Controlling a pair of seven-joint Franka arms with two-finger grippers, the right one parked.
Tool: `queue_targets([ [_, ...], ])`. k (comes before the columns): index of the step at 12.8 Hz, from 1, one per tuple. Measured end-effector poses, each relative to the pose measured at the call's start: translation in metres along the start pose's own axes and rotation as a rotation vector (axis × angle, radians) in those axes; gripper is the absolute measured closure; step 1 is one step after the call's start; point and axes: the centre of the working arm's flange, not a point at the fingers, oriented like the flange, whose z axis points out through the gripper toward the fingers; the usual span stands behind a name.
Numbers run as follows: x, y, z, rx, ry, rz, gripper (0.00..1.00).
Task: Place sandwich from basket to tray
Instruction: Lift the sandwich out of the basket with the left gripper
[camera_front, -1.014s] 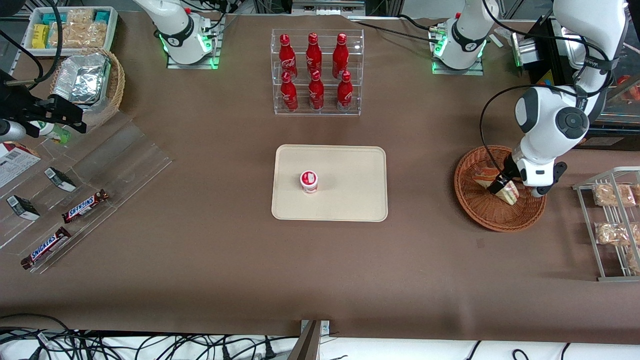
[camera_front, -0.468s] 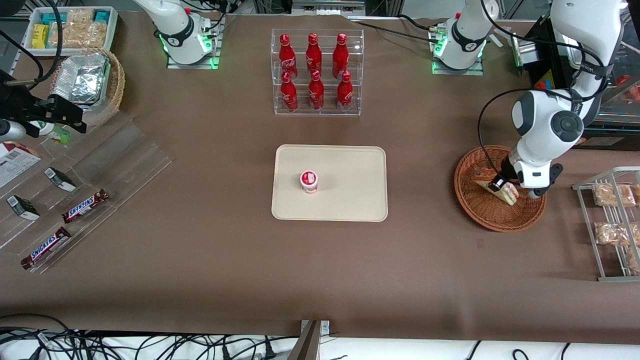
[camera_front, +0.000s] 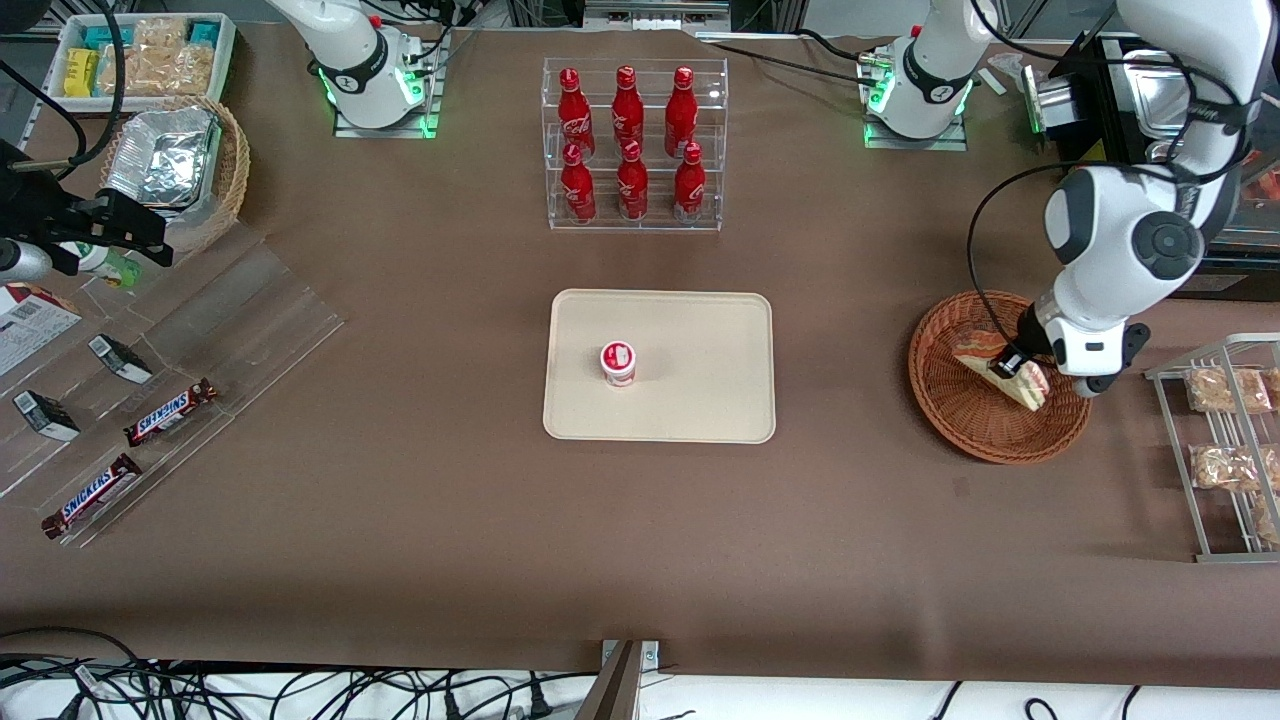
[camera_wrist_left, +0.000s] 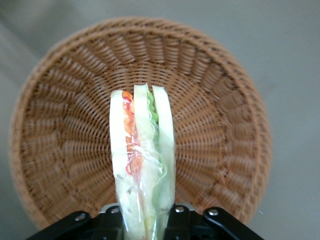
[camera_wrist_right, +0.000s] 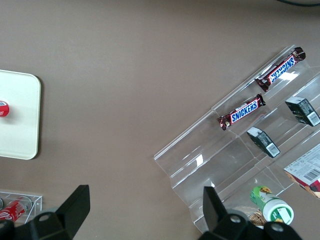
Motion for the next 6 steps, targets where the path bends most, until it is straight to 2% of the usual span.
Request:
queue_targets([
  [3,0.010,0.024,-0.075,0.033,-0.027,0.029,0.81],
  [6,0.009,0.037,-0.123,0.073,-0.065,0.048,0.81],
])
